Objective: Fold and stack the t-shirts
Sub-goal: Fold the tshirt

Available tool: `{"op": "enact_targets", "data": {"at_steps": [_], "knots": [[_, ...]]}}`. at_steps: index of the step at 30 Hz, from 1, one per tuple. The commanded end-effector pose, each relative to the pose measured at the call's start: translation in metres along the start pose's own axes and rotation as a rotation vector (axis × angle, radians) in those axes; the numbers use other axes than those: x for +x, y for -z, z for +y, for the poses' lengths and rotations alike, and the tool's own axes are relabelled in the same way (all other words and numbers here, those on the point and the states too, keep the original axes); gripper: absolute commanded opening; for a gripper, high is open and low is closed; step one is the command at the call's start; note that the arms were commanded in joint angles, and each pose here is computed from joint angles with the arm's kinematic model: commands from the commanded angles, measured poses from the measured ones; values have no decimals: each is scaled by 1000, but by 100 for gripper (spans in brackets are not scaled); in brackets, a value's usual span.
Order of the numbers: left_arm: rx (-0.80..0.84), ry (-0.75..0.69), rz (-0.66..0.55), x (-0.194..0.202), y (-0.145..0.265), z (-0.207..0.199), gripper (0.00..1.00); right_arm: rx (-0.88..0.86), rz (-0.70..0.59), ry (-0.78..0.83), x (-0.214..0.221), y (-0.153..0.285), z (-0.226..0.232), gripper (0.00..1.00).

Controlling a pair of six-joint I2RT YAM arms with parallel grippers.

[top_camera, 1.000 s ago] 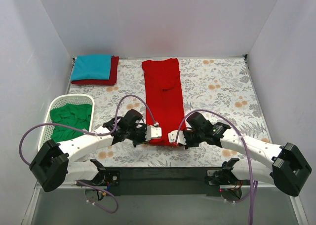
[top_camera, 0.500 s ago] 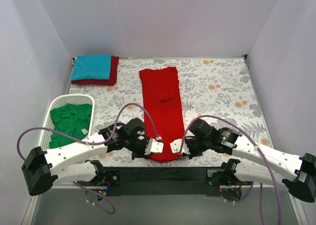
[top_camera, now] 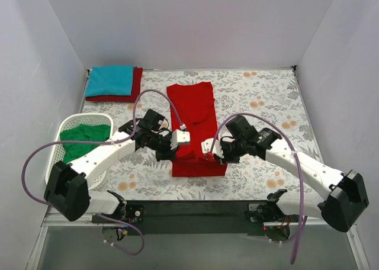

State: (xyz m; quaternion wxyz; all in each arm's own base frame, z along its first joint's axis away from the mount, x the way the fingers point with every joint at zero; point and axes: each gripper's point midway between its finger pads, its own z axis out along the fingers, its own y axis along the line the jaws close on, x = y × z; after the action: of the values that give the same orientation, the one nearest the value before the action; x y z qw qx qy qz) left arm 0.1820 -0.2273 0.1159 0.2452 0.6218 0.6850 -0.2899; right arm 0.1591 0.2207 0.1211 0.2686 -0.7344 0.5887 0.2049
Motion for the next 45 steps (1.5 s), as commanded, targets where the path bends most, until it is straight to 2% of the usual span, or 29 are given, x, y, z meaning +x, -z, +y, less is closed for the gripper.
{"op": "enact_targets", "data": {"at_steps": [1, 2, 8, 15, 21, 34, 35, 36, 37, 38, 39, 43, 44, 45], "knots": [[-10, -78, -70, -25, 6, 33, 0, 41, -44, 61, -12, 11, -40, 1], [-9, -44, -57, -17, 1, 47, 0, 29, -30, 51, -6, 6, -48, 1], [-35, -49, -67, -20, 0, 111, 0, 59, -33, 72, 1, 6, -107, 1], [-48, -67, -65, -19, 0, 163, 0, 69, -32, 79, 14, 0, -163, 1], [-29, -20, -42, 0, -10, 190, 0, 63, -33, 79, 22, -12, -195, 1], [-81, -6, -21, 24, -18, 229, 1, 21, -18, 49, 40, -45, -215, 1], [-86, 3, -17, 25, -18, 230, 5, 27, -17, 37, 40, -45, -218, 7], [-85, 10, -8, 27, -18, 230, 23, 35, -14, 27, 40, -45, -222, 33], [-99, 15, 5, 29, -16, 232, 32, 60, -9, 21, 37, -41, -232, 41], [-121, 46, 1, 30, -12, 236, 44, 74, -9, -12, 35, -37, -235, 69], [-152, 43, -11, 26, -5, 241, 52, 89, -11, -32, 33, -33, -239, 72], [-217, 86, -63, 9, 25, 244, 53, 160, -53, -102, 12, -2, -248, 70], [-216, 94, -82, 3, 30, 240, 53, 156, -56, -132, 12, 0, -242, 68], [-208, 113, -97, -1, 32, 234, 52, 148, -68, -170, 9, 2, -236, 59]]}}
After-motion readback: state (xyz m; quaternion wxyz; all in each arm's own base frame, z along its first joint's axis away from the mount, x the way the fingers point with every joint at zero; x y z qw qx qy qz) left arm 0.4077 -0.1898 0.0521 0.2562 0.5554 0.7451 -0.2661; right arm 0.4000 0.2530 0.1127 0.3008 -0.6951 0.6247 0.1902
